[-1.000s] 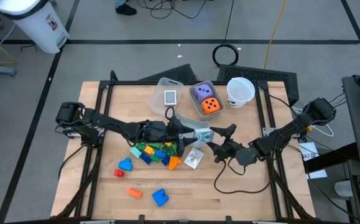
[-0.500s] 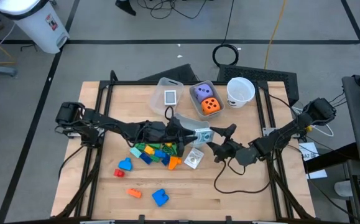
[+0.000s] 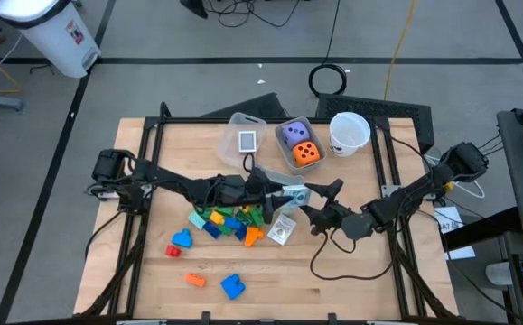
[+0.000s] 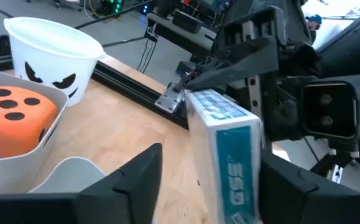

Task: Pick & Place Toys
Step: Put the blue playing card box into the transparent bin

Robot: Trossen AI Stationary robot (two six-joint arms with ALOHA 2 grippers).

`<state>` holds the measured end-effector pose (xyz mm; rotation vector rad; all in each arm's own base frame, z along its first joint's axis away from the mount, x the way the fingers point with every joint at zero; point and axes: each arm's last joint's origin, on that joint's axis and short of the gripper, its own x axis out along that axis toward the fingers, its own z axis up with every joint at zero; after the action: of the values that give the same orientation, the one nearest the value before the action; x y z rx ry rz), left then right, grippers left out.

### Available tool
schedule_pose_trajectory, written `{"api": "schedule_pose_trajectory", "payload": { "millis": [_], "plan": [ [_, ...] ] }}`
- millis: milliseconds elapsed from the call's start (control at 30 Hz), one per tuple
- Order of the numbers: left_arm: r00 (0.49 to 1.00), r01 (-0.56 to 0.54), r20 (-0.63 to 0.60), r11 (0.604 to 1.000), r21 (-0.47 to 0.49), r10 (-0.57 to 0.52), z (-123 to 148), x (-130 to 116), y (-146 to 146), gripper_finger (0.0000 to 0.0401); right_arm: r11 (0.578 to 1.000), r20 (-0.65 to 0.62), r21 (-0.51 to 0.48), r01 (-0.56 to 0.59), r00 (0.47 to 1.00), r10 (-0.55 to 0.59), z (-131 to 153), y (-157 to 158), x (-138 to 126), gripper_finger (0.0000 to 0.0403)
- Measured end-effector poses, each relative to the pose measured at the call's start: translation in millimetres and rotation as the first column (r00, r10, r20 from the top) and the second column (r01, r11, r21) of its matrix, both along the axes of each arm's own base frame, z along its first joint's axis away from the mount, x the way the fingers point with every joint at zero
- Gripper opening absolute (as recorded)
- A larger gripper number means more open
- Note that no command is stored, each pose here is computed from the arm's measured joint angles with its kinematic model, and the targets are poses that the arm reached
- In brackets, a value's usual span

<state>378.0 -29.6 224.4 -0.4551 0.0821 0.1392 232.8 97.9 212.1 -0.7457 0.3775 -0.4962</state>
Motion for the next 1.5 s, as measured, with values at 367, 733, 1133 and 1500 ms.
{"api": "schedule_pose_trajectory", "payload": {
  "millis": [367, 733, 1133, 1500],
  "plan": [
    [0.997, 0.069, -0.023, 0.997, 0.027, -0.068, 1, -2, -1, 0.0069, 0.994, 0.023, 0.082, -0.068, 0.998, 0.066, -1, 0, 2, 0.0322],
    [0.959, -0.182, -0.148, 0.922, 0.341, 0.244, 62, -55, 16, 0.0069, 0.988, 0.155, 0.154, -0.012, 0.988, -0.012, 16, 12, -16, 0.0333],
    [0.704, -0.185, -0.439, 0.74, 0.647, 0.559, 46, -85, 99, 0.0069, 0.97, 0.232, 0.243, -0.032, 0.972, -0.026, 38, 2, -33, 0.0314],
    [0.543, 0.015, -0.608, 0.718, 0.696, 0.579, -6, -82, 178, 0.0069, 0.968, 0.206, 0.25, 0.023, 0.976, -0.076, 34, -8, -30, 0.0313]
  ]
}}
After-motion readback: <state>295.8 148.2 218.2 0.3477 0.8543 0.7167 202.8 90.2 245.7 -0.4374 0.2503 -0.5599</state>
